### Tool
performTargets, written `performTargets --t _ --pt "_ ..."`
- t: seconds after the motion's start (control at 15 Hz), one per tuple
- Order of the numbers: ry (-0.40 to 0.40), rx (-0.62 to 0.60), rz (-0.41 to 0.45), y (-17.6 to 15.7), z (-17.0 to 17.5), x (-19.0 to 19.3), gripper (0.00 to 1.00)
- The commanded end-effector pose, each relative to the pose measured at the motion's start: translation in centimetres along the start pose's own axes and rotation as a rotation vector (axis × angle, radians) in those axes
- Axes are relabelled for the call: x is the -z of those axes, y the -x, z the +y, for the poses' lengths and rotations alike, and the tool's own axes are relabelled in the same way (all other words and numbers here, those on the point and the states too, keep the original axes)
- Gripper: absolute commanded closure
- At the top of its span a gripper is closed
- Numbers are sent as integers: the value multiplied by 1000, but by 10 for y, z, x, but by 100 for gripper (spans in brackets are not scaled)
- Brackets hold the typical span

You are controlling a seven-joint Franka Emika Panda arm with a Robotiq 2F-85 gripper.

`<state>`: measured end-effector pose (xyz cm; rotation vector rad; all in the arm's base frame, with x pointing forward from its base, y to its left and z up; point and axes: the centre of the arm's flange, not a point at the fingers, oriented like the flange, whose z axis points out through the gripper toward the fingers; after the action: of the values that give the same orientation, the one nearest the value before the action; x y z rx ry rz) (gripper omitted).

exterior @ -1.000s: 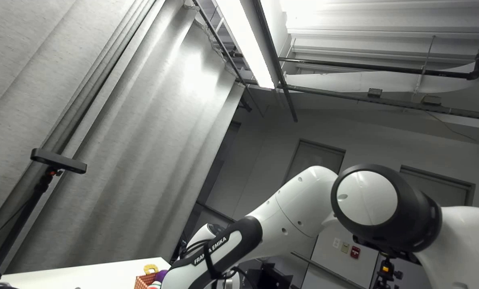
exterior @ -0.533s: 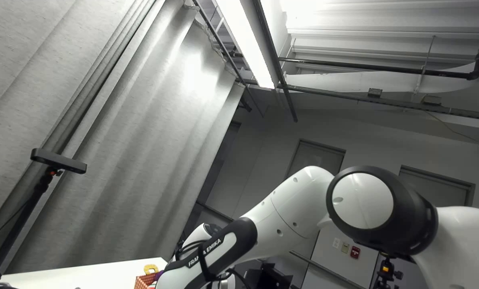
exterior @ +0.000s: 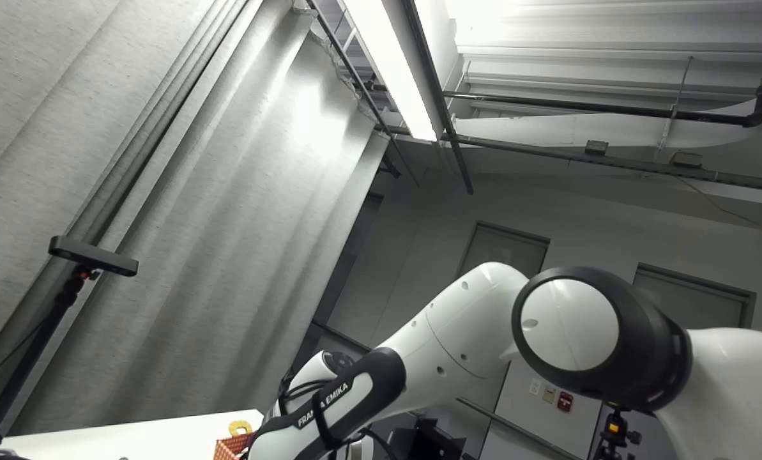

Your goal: Pour the things in the bowl into the pot

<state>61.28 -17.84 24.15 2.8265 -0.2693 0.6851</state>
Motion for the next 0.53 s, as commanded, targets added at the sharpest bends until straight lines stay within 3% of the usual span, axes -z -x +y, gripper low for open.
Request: performTargets --t 0.0,0.47 --pt "67 56 56 -1 -10 -6 99" --pt "195 324 145 21 -39 0 99"
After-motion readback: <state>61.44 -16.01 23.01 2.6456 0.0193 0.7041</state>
